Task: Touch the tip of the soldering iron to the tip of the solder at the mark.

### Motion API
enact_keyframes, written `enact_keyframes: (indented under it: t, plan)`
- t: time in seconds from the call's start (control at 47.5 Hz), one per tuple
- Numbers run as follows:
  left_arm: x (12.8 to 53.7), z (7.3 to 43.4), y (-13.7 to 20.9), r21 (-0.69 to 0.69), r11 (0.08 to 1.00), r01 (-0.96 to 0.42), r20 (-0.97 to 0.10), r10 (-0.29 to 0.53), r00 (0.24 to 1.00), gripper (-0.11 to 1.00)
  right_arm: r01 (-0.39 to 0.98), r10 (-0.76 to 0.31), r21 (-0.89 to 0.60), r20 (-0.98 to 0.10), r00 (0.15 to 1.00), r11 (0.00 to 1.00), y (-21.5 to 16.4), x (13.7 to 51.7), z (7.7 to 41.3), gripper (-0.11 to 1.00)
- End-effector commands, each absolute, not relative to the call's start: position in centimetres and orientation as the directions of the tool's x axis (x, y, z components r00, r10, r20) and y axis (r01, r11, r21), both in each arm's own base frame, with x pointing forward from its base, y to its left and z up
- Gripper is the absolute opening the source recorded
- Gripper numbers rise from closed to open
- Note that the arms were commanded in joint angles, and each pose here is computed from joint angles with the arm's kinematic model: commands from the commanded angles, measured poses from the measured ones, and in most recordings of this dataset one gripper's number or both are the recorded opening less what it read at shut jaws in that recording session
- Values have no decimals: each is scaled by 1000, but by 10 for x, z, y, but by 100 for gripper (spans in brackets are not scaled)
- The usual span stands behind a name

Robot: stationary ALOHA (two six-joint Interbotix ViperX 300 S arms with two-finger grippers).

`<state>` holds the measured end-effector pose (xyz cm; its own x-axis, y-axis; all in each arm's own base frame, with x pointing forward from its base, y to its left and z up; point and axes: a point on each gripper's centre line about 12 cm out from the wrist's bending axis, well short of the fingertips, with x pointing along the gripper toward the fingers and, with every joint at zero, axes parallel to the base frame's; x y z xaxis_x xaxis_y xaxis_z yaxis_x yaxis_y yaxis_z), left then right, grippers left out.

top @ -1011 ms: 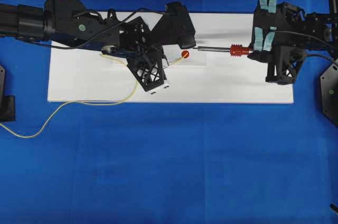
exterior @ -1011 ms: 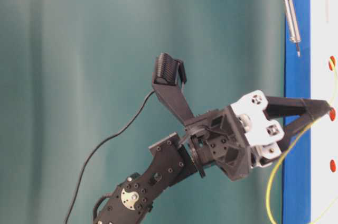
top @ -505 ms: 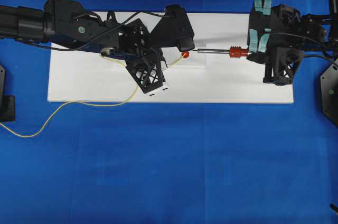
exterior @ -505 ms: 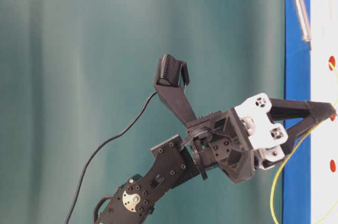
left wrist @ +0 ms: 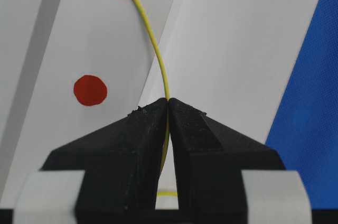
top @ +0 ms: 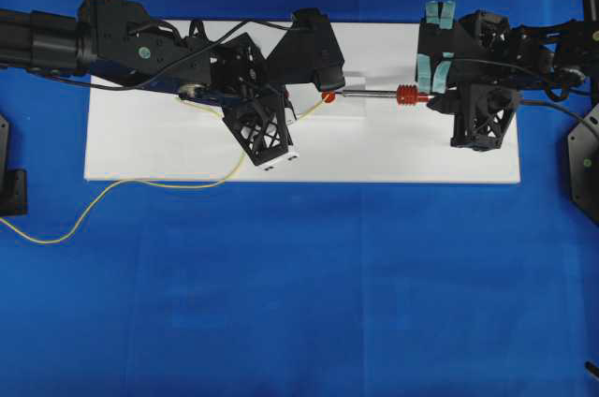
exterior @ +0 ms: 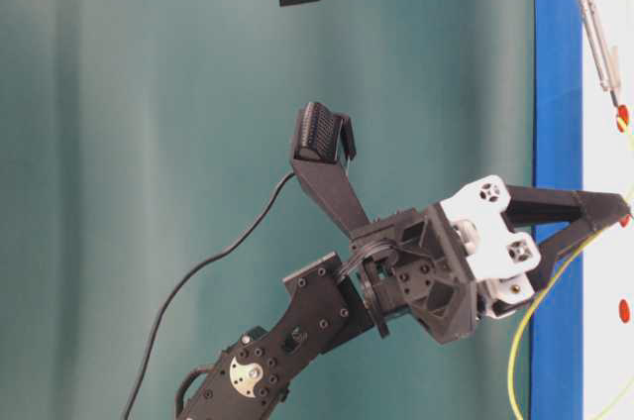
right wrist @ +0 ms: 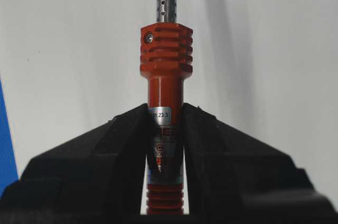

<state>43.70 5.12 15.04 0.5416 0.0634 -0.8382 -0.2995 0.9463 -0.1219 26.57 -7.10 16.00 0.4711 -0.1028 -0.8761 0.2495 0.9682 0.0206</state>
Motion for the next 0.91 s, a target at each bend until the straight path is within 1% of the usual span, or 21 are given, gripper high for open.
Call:
enact_keyframes:
  t: [0.0,0.189,0.884]
  plan:
    - [440,166,52,-128,948,-292,-813,68,578,3,248,-112,19,-858,502,969,-73,274,169,6]
    - [440,166,51,-128,948,-291,-814,67,577,3,249,-108,21,-865,490,968,-73,274,165,6]
    - [440,167,51,-124,950,-288,-817,67,573,3,248,-107,21,-866,489,969,-73,274,166,6]
